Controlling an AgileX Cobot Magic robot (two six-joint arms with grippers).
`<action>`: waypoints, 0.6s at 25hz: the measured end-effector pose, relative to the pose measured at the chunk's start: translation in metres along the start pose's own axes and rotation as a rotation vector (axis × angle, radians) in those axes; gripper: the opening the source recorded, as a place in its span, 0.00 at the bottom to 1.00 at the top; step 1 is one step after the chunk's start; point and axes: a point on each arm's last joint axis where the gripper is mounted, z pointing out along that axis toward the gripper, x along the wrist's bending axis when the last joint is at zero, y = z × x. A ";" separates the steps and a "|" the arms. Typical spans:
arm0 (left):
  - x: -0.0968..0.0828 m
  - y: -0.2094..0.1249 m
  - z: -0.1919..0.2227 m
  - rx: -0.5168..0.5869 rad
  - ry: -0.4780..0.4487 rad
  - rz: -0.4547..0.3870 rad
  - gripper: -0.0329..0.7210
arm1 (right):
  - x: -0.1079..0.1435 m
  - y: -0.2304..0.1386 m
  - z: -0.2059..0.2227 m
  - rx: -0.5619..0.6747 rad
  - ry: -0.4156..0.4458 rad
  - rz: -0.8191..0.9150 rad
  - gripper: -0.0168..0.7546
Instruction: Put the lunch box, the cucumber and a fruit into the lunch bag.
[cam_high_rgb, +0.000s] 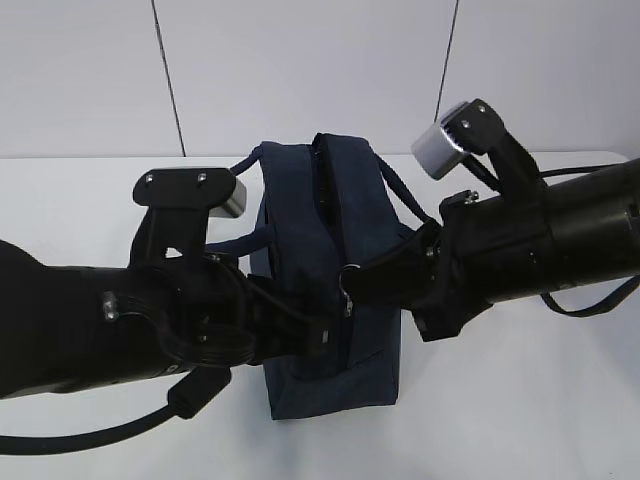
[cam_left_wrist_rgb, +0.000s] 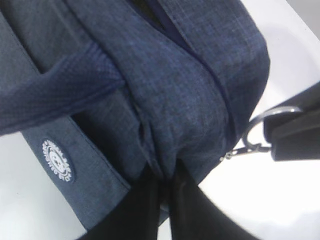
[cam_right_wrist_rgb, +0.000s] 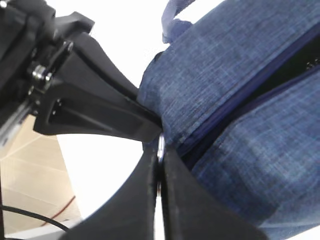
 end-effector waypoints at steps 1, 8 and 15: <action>0.000 0.000 0.000 0.000 0.000 0.000 0.05 | 0.000 0.000 0.000 -0.002 -0.003 0.013 0.00; 0.000 0.000 0.000 0.000 0.000 0.000 0.05 | 0.000 0.001 0.000 -0.004 -0.003 0.084 0.00; 0.000 0.000 0.000 -0.002 0.001 0.000 0.05 | -0.002 0.014 -0.003 -0.036 -0.011 0.102 0.00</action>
